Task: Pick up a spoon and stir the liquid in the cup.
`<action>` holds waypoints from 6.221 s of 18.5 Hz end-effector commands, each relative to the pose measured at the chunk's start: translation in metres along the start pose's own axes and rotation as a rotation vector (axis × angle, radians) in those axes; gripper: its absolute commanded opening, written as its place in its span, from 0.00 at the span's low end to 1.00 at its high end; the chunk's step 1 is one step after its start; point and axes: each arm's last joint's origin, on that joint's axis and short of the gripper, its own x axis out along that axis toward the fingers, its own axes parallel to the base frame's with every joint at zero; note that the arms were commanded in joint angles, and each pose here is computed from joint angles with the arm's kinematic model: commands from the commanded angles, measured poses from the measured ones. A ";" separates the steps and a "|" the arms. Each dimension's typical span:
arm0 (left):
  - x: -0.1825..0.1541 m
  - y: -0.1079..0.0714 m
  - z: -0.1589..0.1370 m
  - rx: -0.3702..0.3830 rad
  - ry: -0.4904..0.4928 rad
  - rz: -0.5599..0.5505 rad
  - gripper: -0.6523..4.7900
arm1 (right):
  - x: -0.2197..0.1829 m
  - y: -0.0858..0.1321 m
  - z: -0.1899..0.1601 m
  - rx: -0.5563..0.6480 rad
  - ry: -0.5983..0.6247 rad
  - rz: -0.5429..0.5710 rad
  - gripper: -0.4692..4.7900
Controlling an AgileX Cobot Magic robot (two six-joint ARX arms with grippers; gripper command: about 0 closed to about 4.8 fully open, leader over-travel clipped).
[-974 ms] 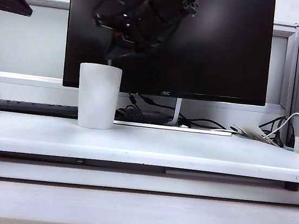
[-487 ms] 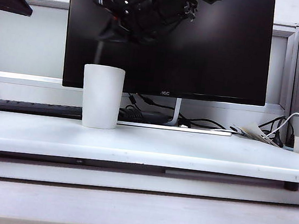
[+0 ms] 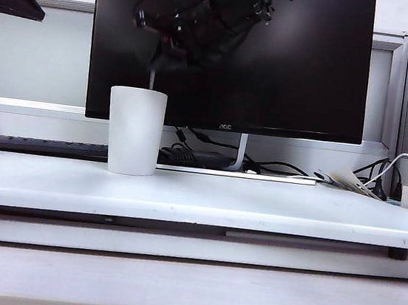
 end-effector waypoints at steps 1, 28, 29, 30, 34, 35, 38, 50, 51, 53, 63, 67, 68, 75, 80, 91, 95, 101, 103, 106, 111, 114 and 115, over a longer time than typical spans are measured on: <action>-0.001 -0.001 0.003 0.017 -0.015 -0.007 0.11 | -0.001 0.003 0.013 0.077 -0.112 0.034 0.08; -0.001 -0.001 0.002 0.011 -0.009 -0.011 0.11 | -0.013 -0.013 -0.005 0.058 0.145 0.017 0.08; -0.001 -0.001 0.002 0.011 -0.008 -0.010 0.11 | -0.012 -0.014 -0.003 0.052 0.111 0.008 0.09; -0.001 -0.001 0.002 0.011 -0.008 -0.010 0.11 | -0.011 -0.014 0.000 0.050 0.070 0.006 0.08; -0.001 -0.001 0.002 0.010 -0.008 -0.011 0.11 | 0.000 -0.001 0.006 0.137 -0.051 0.092 0.08; -0.001 -0.001 0.002 0.010 -0.008 -0.011 0.11 | 0.000 0.003 0.006 0.145 -0.047 0.120 0.08; -0.001 -0.001 0.002 0.010 -0.008 -0.011 0.11 | -0.001 0.015 0.001 0.159 0.036 0.220 0.08; -0.001 -0.001 0.002 0.008 -0.008 -0.027 0.11 | -0.004 -0.004 0.004 0.085 -0.008 0.038 0.08; -0.001 -0.002 0.002 0.010 -0.010 -0.029 0.11 | -0.003 0.001 0.005 0.096 -0.015 0.092 0.09; -0.001 -0.002 0.004 0.028 -0.024 -0.049 0.11 | -0.002 0.011 0.005 0.096 -0.004 0.177 0.08; 0.000 -0.006 0.009 0.076 -0.060 -0.133 0.11 | -0.011 -0.004 -0.011 -0.008 0.188 0.059 0.09; 0.000 -0.006 0.007 0.061 -0.044 -0.134 0.11 | -0.007 -0.008 0.004 -0.019 0.025 -0.018 0.09; 0.000 -0.006 0.006 0.059 -0.040 -0.133 0.11 | -0.006 -0.008 0.005 0.014 0.001 -0.013 0.09; 0.000 -0.006 0.006 0.064 -0.040 -0.132 0.11 | -0.001 0.007 0.000 0.127 0.018 0.205 0.09; 0.000 -0.006 0.006 0.066 -0.041 -0.132 0.11 | -0.016 -0.006 -0.002 0.052 0.135 0.129 0.09; 0.000 -0.006 0.006 0.064 -0.039 -0.133 0.11 | -0.015 -0.009 0.015 0.068 -0.035 0.083 0.30; 0.000 -0.006 0.006 0.063 -0.039 -0.132 0.11 | -0.017 -0.010 0.014 0.077 -0.013 0.084 0.43; 0.000 -0.006 0.005 0.054 -0.030 -0.135 0.11 | -0.049 -0.008 0.041 0.074 -0.037 0.070 0.06; 0.000 -0.007 0.004 0.047 -0.020 -0.156 0.11 | -0.062 -0.006 0.045 0.081 0.008 0.073 0.09; -0.001 -0.008 0.003 0.038 -0.010 -0.178 0.11 | -0.099 0.002 0.051 0.084 0.051 0.081 0.09; -0.021 -0.023 0.008 0.071 -0.046 -0.171 0.11 | -0.194 0.026 0.017 0.096 0.021 0.013 0.09; -0.040 -0.038 0.001 0.067 -0.040 -0.166 0.11 | -0.245 0.039 -0.017 0.137 -0.009 -0.050 0.09; -0.044 -0.041 -0.001 0.065 -0.038 -0.162 0.11 | -0.254 0.041 -0.023 0.151 -0.022 -0.063 0.09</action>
